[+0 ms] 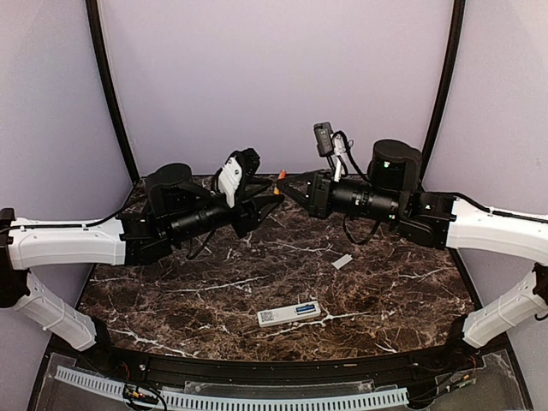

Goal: Load the batteries into the remote control
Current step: Pass from the right arm to the left

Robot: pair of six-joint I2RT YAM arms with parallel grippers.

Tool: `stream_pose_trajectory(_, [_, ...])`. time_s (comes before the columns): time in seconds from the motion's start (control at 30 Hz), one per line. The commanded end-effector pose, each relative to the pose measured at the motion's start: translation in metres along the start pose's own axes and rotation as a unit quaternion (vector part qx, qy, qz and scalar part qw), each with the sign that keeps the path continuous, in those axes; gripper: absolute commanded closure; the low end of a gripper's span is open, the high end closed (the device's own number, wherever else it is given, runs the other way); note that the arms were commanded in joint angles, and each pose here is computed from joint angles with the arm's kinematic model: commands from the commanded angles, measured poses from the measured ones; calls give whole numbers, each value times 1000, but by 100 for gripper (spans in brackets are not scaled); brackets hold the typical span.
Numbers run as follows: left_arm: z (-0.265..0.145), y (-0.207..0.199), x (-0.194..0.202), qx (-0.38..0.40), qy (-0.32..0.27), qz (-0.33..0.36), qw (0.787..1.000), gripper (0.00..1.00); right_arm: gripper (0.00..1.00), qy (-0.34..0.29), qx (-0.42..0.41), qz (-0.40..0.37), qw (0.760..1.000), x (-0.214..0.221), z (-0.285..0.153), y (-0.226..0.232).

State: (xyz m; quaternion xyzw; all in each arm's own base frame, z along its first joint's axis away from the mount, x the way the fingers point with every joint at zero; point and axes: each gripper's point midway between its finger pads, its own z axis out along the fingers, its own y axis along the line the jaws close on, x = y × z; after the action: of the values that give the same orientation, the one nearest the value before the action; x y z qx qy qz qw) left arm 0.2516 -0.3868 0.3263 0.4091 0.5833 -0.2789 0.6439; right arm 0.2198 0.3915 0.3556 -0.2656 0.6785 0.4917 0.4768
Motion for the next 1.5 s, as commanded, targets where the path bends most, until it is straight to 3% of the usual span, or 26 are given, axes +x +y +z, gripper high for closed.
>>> stream_pose_trajectory(0.0, [2,-2,-22,4,-29,15,999,60,100,-20,-6,3,1000,-10,1,7])
stream_pose_trajectory(0.27, [2,-10,-27,22,-37,18,999,69,100,-8,11,0,1000,-2,2,-1])
stream_pose_trajectory(0.7, [3,-16,-27,32,-39,15,999,70,100,4,23,-8,1000,6,3,-7])
stream_pose_trajectory(0.9, [3,-14,-27,25,-39,12,999,80,100,16,23,-10,1000,13,5,-7])
stream_pose_trajectory(1.17, [3,-15,-24,27,-34,12,999,100,100,20,13,-17,1000,15,5,-3])
stream_pose_trajectory(1.4, [1,-14,-20,23,-33,10,999,100,100,15,4,-30,999,11,3,2])
stream_pose_trajectory(1.47, [-1,-12,-17,16,-33,4,999,100,91,9,0,-38,999,7,-1,5])
